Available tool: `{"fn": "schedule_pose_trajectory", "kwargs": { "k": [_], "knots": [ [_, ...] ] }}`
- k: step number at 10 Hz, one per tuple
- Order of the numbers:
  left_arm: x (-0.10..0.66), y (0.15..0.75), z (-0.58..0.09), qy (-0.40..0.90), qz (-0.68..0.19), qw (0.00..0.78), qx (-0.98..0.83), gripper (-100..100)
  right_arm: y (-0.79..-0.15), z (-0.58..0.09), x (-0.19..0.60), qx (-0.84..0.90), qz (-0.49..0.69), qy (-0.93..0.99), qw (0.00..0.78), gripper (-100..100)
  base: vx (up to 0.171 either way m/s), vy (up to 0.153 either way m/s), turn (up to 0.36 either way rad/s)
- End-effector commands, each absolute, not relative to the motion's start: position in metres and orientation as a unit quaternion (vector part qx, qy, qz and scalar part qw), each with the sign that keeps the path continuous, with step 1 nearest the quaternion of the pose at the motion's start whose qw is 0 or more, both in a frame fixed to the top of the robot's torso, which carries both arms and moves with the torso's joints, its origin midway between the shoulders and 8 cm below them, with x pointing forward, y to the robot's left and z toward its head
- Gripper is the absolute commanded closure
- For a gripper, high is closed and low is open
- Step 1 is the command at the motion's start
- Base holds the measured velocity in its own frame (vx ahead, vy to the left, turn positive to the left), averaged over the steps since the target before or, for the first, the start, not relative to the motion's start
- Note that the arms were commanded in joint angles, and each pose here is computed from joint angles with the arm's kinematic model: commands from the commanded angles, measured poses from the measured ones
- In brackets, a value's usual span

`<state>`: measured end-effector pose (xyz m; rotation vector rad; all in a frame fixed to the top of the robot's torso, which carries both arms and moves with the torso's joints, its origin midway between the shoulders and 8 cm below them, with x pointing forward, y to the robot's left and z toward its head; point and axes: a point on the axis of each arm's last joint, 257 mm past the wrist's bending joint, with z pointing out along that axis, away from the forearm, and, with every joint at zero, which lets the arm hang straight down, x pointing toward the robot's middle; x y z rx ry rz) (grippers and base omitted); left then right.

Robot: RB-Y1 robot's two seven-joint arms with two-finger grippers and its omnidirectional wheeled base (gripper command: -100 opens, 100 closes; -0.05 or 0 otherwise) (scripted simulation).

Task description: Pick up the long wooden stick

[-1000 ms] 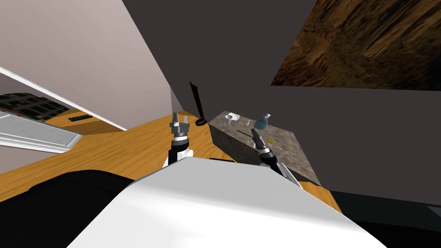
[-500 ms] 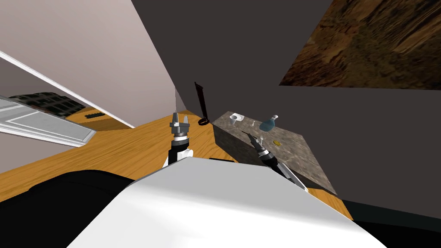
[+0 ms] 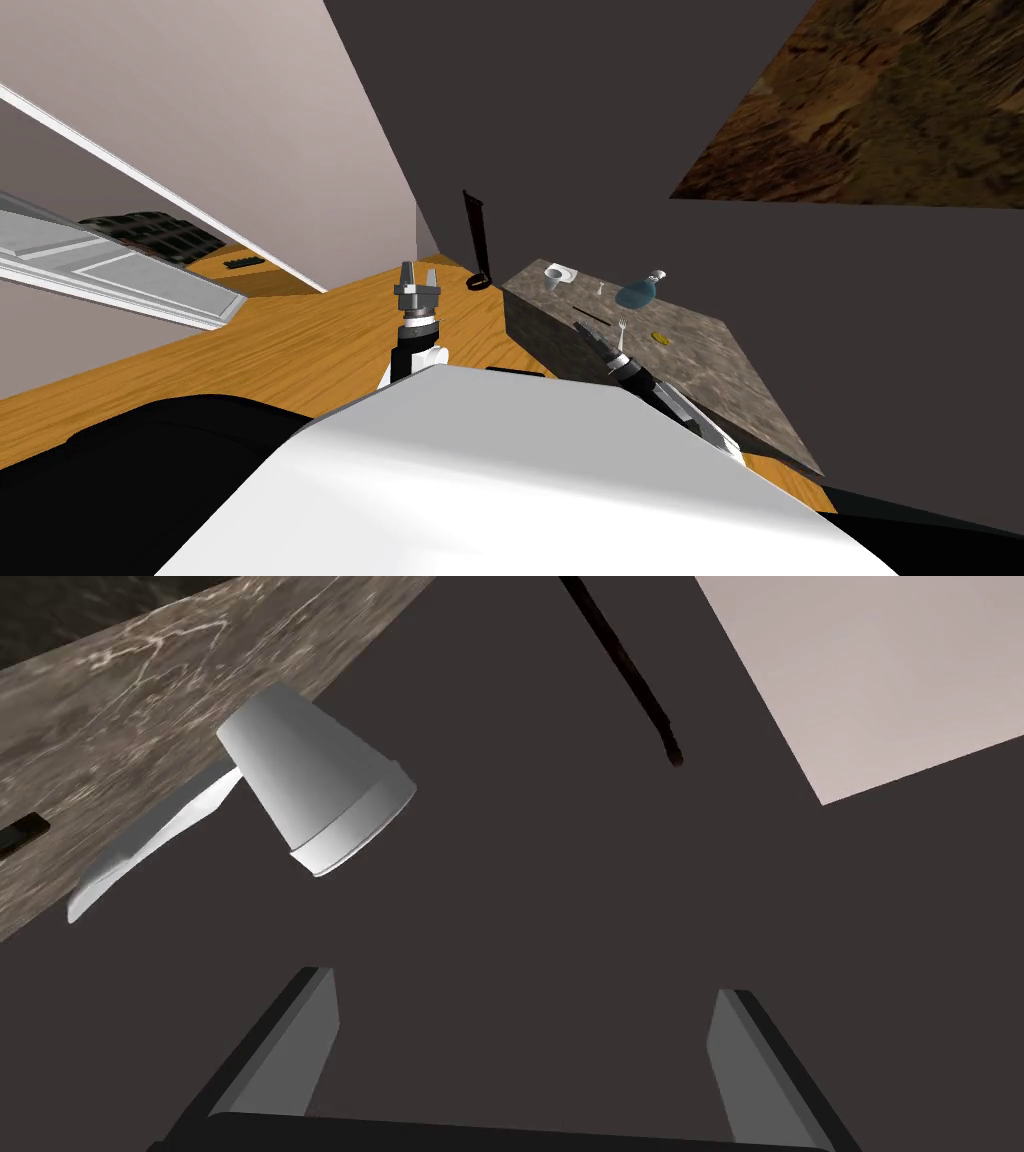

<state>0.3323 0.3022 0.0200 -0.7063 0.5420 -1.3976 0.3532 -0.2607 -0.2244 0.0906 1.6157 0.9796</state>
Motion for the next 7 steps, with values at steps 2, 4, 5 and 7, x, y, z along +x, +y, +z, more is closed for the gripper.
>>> {"fn": "schedule_pose_trajectory", "kwargs": {
  "k": [2,4,5,7],
  "knots": [
    [0.332,0.302,0.02,0.241,-0.622,0.676,-0.314,0,-0.278,-0.25,0.347,0.013,0.39,0.731,0.56,-100,-0.002,0.104,0.087],
    [0.332,0.302,0.02,0.241,-0.622,0.676,-0.314,0,-0.296,-0.272,0.339,-0.009,0.363,0.761,0.538,-100,0.002,0.104,0.078],
    [0.332,0.302,0.02,0.241,-0.622,0.676,-0.314,0,-0.307,-0.289,0.33,-0.022,0.346,0.78,0.521,-100,0.008,0.126,0.117],
    [0.332,0.302,0.02,0.241,-0.622,0.676,-0.314,0,-0.318,-0.292,0.329,-0.033,0.334,0.79,0.514,-100,-0.001,0.072,0.022]
  ]
}}
